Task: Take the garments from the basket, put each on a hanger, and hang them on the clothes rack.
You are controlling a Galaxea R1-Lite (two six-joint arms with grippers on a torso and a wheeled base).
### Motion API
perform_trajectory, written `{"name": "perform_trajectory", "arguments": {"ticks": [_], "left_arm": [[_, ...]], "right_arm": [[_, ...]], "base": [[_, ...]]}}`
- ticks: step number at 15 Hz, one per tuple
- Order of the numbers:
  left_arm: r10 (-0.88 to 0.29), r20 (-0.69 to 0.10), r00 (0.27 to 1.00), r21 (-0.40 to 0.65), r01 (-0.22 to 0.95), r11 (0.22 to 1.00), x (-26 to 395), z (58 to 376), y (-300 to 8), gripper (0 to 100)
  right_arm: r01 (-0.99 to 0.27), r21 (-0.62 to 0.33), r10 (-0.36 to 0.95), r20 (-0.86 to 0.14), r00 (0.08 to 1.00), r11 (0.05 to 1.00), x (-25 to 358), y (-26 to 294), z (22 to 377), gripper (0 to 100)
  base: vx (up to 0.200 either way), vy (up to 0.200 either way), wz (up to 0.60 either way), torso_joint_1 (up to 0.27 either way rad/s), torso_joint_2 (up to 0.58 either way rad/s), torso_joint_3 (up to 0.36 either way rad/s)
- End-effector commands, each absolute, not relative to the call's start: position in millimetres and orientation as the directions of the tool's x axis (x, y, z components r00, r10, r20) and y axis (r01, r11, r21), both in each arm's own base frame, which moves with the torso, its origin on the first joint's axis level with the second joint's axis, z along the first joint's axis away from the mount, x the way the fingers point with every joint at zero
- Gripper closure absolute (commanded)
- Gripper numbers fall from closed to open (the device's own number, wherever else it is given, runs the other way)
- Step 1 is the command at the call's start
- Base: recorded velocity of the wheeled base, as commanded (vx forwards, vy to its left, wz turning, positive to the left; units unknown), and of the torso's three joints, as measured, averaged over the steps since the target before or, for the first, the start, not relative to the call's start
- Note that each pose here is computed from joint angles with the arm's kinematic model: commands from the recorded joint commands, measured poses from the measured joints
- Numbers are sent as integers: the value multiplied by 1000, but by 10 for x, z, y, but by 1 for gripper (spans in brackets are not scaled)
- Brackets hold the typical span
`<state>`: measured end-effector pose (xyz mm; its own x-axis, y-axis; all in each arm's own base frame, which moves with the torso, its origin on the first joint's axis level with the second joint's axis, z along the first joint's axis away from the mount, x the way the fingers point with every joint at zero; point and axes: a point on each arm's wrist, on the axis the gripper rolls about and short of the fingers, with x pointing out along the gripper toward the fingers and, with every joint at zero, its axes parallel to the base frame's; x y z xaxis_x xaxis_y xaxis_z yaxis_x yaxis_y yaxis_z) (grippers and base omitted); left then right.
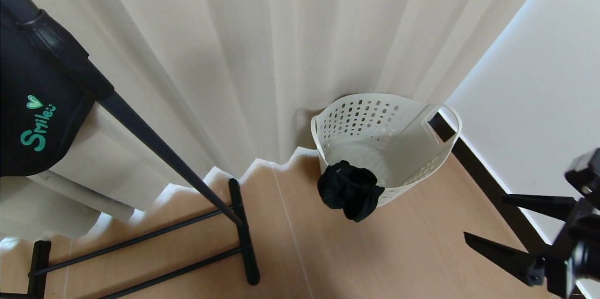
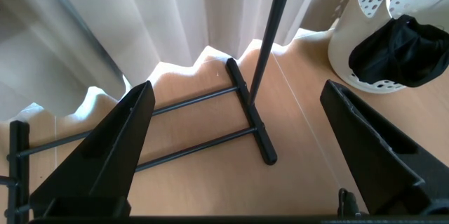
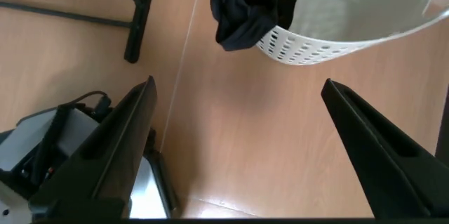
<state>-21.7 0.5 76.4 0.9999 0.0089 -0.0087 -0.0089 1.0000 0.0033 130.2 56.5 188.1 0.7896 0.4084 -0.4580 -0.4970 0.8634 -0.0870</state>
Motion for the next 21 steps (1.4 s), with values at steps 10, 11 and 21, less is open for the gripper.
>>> {"name": "perform_trajectory", "arguments": {"ticks": [10, 11, 21], "left_arm": [[9, -8, 1000, 3, -9, 1000, -217, 764, 5, 0], [9, -8, 1000, 3, -9, 1000, -217, 764, 5, 0], [9, -8, 1000, 3, -9, 1000, -217, 764, 5, 0]], "right_arm": [[-648, -445, 309, -621, 720, 618, 3354, 1278, 1530, 0], [-654, -432, 307, -634, 710, 621, 3413, 1301, 1452, 0], [-592, -386, 255, -641, 724, 708, 3979, 1209, 1101, 0]], "base": [[0, 0, 0, 0, 0, 0], [0, 0, 0, 0, 0, 0], [0, 0, 0, 0, 0, 0]]}}
